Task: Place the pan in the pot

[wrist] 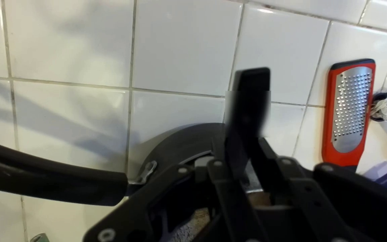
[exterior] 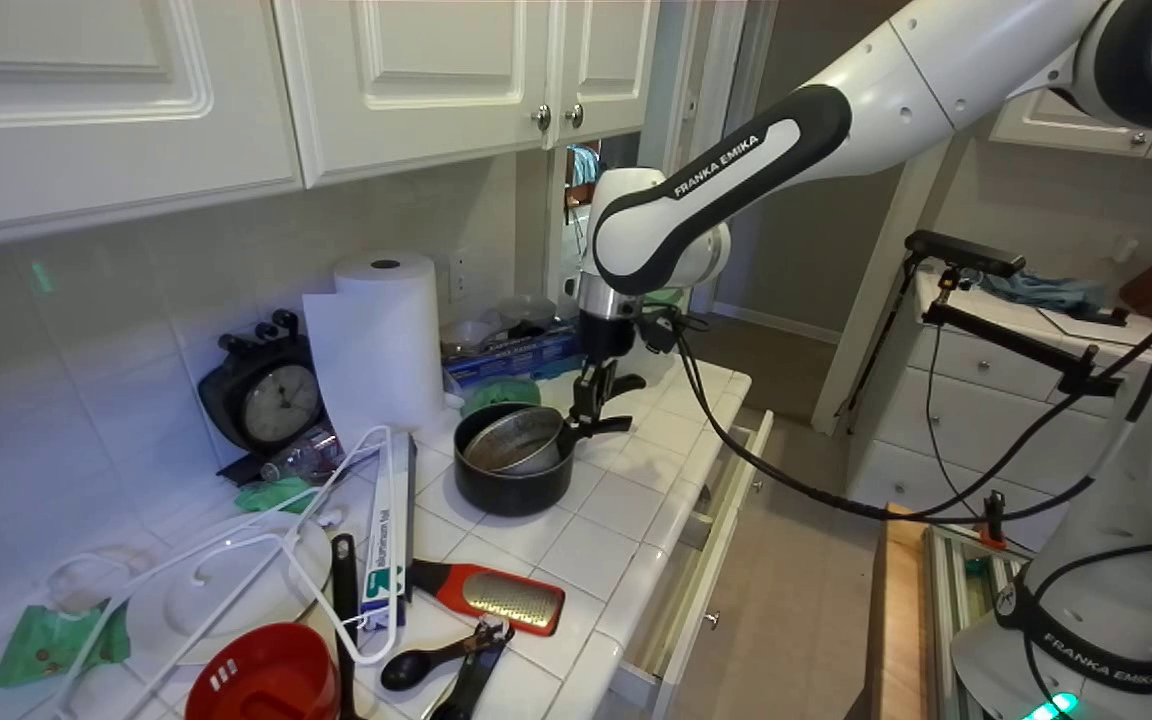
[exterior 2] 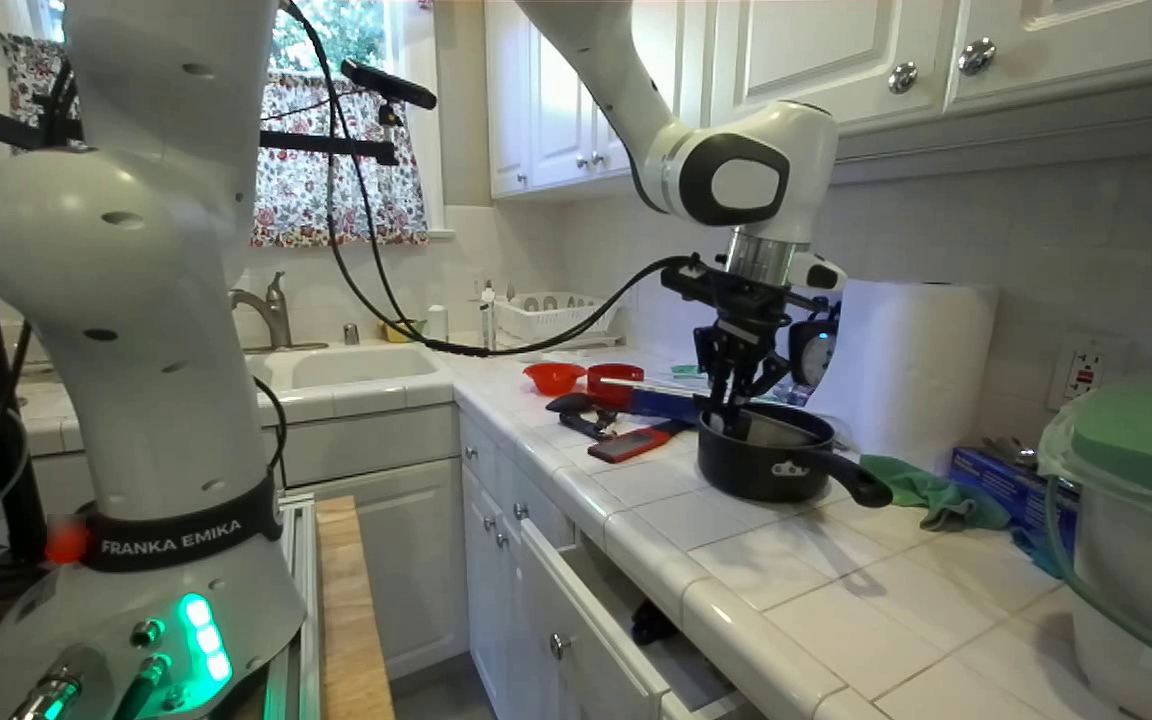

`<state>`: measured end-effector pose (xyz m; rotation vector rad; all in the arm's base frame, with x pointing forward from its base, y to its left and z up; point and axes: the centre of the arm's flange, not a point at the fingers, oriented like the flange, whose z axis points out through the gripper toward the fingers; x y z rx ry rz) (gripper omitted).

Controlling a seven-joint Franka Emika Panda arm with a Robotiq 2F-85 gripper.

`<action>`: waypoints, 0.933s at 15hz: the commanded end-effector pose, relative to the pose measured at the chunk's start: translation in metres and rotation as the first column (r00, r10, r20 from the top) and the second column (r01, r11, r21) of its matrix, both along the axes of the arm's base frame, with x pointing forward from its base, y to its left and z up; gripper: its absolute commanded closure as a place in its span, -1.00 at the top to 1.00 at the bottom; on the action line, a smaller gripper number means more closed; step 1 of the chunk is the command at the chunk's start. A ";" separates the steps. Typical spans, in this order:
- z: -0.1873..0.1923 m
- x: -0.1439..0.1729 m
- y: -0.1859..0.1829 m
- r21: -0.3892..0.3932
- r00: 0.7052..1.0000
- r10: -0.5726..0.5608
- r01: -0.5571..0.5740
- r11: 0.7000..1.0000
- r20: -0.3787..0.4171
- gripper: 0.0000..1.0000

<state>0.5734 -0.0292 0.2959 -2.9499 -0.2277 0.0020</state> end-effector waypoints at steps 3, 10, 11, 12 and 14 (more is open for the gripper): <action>0.004 -0.004 0.000 -0.034 0.999 -0.033 0.033 0.999 -0.004 -0.79; 0.012 -0.003 0.002 -0.087 0.994 -0.106 0.107 0.990 0.013 0.55; 0.014 -0.004 0.001 -0.097 0.993 -0.116 0.118 0.988 0.021 0.71; 0.018 -0.006 -0.003 -0.116 0.990 -0.133 0.137 0.984 0.039 0.83; 0.026 -0.007 -0.012 -0.141 0.983 -0.167 0.177 0.974 0.079 1.00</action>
